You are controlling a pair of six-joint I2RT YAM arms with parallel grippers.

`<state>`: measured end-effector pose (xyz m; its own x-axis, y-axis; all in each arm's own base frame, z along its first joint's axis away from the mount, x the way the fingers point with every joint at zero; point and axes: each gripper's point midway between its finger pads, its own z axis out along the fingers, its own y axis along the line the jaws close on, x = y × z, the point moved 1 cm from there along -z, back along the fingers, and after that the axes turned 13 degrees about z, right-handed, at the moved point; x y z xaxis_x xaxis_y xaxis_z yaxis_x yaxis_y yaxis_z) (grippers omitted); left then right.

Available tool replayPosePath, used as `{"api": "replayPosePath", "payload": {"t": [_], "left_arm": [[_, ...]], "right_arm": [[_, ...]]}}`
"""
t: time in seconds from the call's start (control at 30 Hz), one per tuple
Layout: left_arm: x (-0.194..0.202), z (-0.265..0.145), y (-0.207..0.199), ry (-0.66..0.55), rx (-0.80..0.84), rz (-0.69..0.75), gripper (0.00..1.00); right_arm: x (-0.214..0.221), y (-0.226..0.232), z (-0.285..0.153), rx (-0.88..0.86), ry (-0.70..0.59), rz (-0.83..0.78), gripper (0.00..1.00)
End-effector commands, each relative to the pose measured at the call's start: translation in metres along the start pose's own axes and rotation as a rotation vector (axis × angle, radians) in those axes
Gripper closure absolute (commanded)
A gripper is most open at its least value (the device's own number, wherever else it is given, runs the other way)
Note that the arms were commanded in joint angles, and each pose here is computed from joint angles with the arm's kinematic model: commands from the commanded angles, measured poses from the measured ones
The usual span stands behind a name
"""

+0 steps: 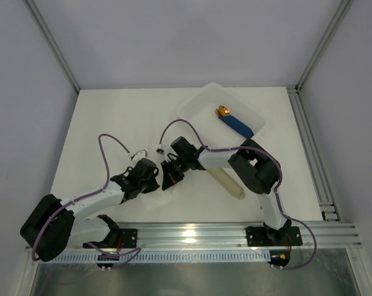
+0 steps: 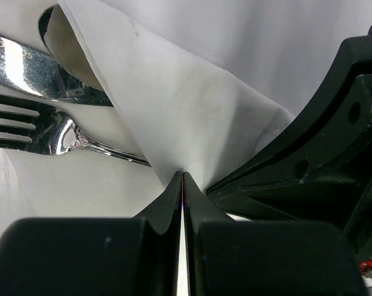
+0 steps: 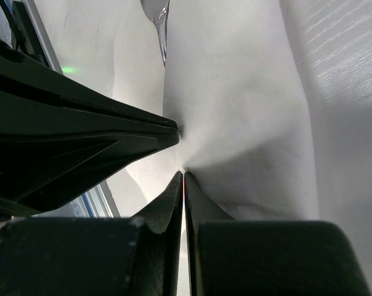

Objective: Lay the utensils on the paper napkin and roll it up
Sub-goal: Roll the napkin at the center of the board.

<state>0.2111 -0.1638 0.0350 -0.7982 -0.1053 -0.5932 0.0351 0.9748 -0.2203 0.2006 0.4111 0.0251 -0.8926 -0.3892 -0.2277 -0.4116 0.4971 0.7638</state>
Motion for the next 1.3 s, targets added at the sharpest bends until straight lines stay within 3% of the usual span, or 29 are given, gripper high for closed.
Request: {"api": "replayPosePath", "payload": {"t": [0.0, 0.3, 0.5, 0.67, 1.27], "left_arm": [[0.002, 0.004, -0.005, -0.001, 0.019, -0.016, 1.0], [0.011, 0.006, -0.005, 0.019, -0.003, -0.03, 1.0], [0.022, 0.011, 0.002, 0.058, -0.043, -0.04, 1.0], [0.025, 0.011, 0.002, 0.061, -0.051, -0.04, 1.0], [0.025, 0.011, 0.005, 0.052, -0.065, -0.045, 1.0]], "right_arm": [[-0.006, 0.0, 0.003, 0.009, -0.03, -0.018, 0.95], [-0.016, 0.018, -0.007, -0.01, -0.067, -0.045, 0.95], [-0.048, 0.043, -0.044, 0.018, -0.2, -0.085, 0.95], [-0.075, 0.018, -0.077, 0.021, -0.291, 0.031, 0.95], [-0.049, -0.024, -0.048, -0.074, -0.179, 0.096, 0.96]]}}
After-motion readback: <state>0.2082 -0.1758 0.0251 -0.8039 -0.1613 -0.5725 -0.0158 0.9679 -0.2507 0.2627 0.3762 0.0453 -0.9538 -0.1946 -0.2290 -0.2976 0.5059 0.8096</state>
